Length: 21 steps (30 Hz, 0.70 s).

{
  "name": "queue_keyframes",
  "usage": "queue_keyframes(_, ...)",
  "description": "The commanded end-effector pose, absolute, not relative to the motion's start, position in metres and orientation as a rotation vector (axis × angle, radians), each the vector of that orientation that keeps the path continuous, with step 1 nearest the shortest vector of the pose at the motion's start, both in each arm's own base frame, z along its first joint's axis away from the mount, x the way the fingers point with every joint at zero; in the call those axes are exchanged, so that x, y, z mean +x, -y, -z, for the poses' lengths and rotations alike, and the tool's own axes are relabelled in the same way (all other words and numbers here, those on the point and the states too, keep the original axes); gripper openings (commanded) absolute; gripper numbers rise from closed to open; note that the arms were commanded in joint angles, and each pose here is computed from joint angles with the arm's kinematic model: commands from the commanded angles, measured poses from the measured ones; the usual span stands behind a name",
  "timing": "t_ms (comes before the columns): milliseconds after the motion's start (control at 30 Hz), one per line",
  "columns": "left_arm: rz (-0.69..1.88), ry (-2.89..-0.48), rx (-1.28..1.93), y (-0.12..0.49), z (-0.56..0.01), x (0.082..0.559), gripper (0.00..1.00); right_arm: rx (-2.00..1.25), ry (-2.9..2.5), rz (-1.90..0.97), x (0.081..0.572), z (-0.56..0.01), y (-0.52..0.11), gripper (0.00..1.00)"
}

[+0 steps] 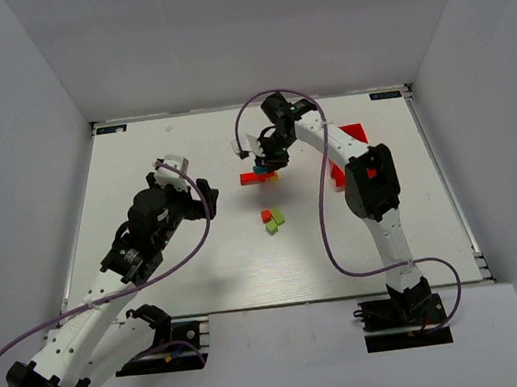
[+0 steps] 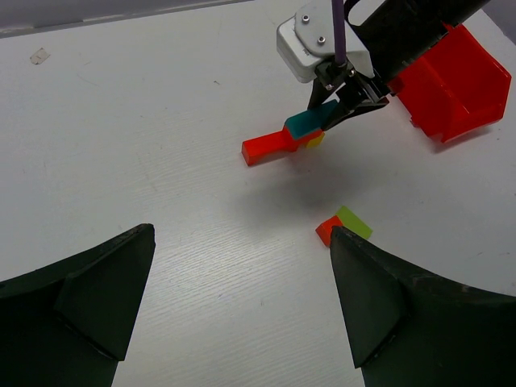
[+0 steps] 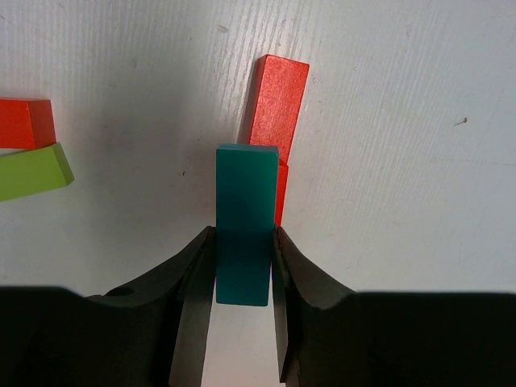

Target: Build the wood block tower

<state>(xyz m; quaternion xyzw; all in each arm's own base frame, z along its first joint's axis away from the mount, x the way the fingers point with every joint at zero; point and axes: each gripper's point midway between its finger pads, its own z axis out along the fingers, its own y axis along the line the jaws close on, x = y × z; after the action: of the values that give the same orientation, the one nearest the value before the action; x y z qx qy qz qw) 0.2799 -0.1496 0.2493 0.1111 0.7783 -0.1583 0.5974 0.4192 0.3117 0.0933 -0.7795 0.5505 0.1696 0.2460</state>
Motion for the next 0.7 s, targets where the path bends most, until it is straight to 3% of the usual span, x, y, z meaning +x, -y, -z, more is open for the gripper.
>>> queue_keyframes(0, 0.372, -1.782, 0.261, 0.1483, -0.2566, 0.279, 0.99, -2.079, -1.502, -0.436, 0.431, -0.1035, -0.3159, 0.0)
queue_keyframes(667, 0.372, -1.782, 0.261, 0.1483, -0.2566, 0.279, 0.99, -2.044, -1.541, -0.423, 0.4377, -0.0983, -0.3174, 0.01)
